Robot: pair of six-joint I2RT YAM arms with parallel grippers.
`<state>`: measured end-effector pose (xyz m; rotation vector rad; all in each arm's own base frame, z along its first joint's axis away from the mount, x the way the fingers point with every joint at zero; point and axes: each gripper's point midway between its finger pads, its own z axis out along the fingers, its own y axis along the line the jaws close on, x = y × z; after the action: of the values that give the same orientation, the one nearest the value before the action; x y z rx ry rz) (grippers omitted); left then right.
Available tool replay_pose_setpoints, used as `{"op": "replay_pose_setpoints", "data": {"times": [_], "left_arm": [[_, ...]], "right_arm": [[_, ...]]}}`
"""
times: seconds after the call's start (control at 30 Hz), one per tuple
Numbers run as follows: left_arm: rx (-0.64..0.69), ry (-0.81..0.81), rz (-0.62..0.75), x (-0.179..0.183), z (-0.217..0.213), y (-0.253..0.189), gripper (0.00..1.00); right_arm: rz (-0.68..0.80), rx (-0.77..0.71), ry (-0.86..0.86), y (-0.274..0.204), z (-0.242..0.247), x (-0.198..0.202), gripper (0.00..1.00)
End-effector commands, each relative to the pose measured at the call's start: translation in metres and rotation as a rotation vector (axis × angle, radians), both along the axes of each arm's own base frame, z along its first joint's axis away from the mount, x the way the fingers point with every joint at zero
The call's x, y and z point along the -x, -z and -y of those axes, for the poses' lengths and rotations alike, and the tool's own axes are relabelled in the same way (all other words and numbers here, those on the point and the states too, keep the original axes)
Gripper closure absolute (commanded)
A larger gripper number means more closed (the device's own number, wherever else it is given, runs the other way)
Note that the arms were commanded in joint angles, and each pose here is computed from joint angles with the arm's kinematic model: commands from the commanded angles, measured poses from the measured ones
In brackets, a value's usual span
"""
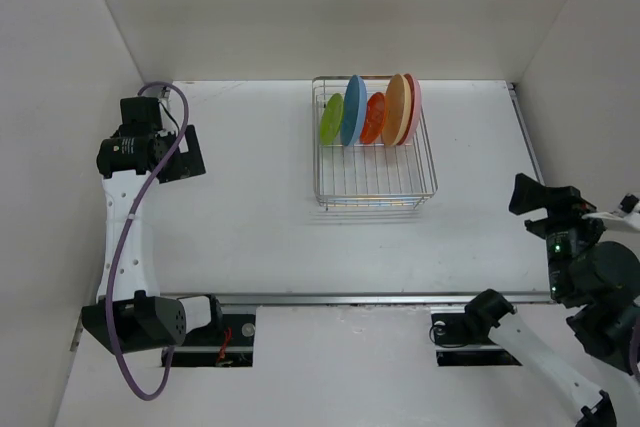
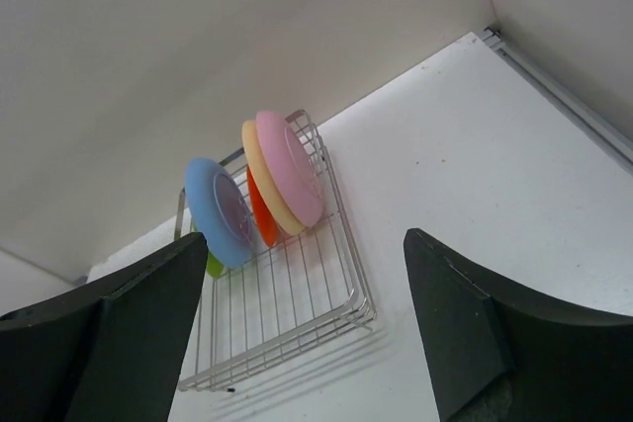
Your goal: Unload the plates from the dish rack
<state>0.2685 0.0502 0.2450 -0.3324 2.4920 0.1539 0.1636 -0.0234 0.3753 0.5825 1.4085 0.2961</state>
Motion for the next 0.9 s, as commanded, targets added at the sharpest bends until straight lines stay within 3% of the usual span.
{"op": "replay_pose_setpoints", "data": {"times": [0.0,0.13,0.33,0.4,0.5,0.57,0.7,0.87], "left_arm": [[0.009,0.006,0.023,0.002,0.001,-0.006,0.00],[0.035,0.014,0.027,0.001,0.006,-0.006,0.00],[0.056,0.050,-0.002,0.004,0.012,0.005,0.00],[0.051,0.057,-0.004,0.001,0.011,0.006,0.00],[0.047,0.065,-0.014,0.002,0.011,0.009,0.00],[0.049,0.064,-0.023,0.003,0.011,0.012,0.00],[0.044,0.073,-0.034,0.002,0.010,0.015,0.00],[0.052,0.072,-0.076,0.000,0.010,0.026,0.00]], "right_arm": [[-0.042,0.027,-0.058,0.004,-0.021,-0.018,0.14],[-0.118,0.113,-0.135,0.007,-0.056,-0.053,0.10],[-0.278,0.242,-0.224,0.009,-0.125,-0.140,0.08],[-0.293,0.271,-0.323,0.008,-0.163,-0.172,0.12],[-0.205,0.262,-0.474,-0.011,-0.213,-0.204,0.31],[-0.212,0.263,-0.529,0.003,-0.243,-0.234,0.47],[-0.257,0.275,-0.574,0.028,-0.280,-0.278,0.52],[-0.343,0.276,-0.495,0.059,-0.294,-0.316,0.62]]}}
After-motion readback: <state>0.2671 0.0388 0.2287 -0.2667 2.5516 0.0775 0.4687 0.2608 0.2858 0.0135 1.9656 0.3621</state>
